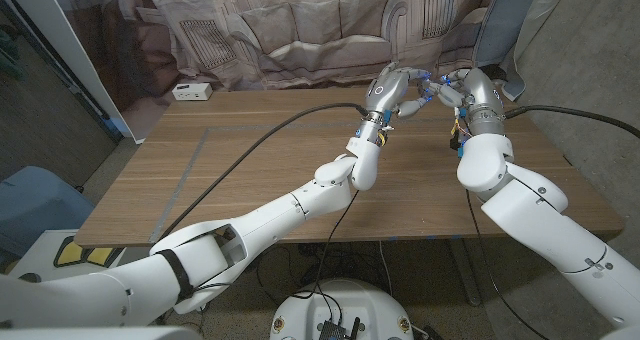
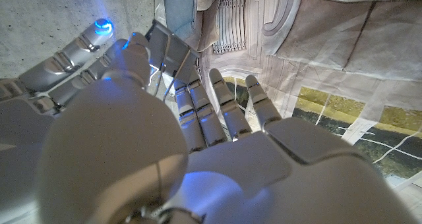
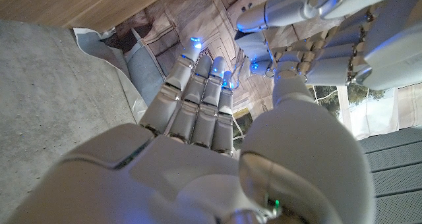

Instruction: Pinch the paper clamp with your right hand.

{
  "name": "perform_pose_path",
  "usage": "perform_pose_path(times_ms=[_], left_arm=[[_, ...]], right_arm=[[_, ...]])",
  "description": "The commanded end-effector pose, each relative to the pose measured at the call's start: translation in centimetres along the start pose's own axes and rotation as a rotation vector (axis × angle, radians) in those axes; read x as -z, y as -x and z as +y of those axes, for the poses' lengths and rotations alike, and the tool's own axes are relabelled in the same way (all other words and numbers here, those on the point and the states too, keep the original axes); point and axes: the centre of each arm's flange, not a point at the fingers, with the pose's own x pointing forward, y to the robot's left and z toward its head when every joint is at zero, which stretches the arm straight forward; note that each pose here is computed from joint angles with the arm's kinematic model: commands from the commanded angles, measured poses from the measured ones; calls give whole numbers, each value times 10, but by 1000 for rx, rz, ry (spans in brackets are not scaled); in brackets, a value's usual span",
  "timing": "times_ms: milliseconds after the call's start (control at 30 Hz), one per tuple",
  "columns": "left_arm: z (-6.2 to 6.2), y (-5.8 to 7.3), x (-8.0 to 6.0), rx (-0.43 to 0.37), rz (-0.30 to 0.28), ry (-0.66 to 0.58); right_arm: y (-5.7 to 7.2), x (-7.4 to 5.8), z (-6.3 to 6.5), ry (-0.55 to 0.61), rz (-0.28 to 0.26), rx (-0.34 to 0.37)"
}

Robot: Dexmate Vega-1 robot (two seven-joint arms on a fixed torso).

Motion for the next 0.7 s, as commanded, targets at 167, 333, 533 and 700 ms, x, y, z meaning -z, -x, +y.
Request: perform_pose_path(times_ms=[167,333,533,700], left_arm=[[-2,-1,0,34,-17,-7],[-3,0,1,44,-16,-12],[-2,0,4,54,-7,-15],[-1,1,7,57,3,-19]], right_arm=[[-2,2,-1,-21,-10,8],[-3,3,-2,-27,-15,10],[-4,3,-3,-32,-20,16],[-5,4,-3,-33,-25,17]])
